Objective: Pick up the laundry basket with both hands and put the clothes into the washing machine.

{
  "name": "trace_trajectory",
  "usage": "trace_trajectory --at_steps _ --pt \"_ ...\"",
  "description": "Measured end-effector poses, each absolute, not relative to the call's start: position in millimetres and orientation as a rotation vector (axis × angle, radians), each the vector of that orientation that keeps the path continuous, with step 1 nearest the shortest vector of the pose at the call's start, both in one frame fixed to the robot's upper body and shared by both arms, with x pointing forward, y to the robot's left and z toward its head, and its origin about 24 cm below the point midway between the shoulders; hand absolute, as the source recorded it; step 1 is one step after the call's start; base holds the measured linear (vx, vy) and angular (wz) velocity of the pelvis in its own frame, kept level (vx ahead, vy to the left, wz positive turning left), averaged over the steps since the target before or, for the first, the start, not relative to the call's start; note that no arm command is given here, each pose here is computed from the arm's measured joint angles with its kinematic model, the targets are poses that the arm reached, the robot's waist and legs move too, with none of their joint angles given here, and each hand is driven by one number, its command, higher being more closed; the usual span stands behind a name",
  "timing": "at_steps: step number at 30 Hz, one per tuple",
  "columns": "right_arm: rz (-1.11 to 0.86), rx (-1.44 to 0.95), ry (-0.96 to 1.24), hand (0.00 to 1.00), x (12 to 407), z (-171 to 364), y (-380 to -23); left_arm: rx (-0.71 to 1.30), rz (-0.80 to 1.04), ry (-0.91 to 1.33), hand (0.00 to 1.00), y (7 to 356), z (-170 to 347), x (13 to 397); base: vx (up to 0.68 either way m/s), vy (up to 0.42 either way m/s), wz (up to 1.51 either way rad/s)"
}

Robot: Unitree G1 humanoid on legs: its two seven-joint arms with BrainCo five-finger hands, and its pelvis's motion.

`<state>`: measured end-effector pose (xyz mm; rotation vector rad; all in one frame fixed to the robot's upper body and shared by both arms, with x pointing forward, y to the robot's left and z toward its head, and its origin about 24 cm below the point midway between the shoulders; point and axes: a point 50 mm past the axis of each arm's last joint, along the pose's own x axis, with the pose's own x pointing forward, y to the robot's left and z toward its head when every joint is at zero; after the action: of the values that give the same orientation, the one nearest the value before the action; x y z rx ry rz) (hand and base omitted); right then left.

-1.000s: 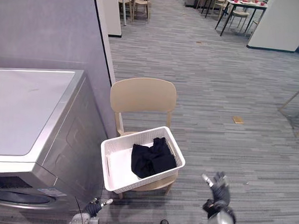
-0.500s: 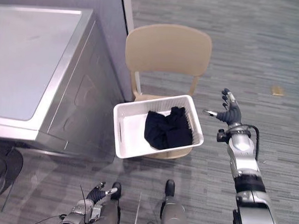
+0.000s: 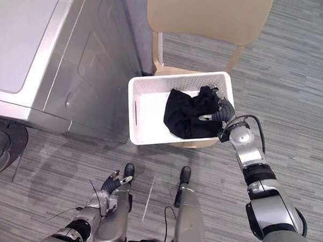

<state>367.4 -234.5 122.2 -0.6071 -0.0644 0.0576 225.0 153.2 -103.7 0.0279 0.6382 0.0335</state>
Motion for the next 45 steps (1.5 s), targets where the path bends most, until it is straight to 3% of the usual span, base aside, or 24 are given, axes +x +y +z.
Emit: trace_trajectory --at_steps 20,34,45 --pt "-0.104 -0.795 -0.102 0.00 382 175 -267 -0.056 0.032 0.410 0.00 139 -61 260 0.01 -0.007 0.11" --pt "-0.098 -0.998 0.013 0.00 370 155 -290 -0.107 0.104 0.273 0.00 152 -32 274 -0.04 -0.028 0.01" --pt "-0.130 -1.075 -0.036 0.00 372 183 -298 -0.145 0.142 0.159 0.00 155 -7 282 -0.05 0.020 0.01"
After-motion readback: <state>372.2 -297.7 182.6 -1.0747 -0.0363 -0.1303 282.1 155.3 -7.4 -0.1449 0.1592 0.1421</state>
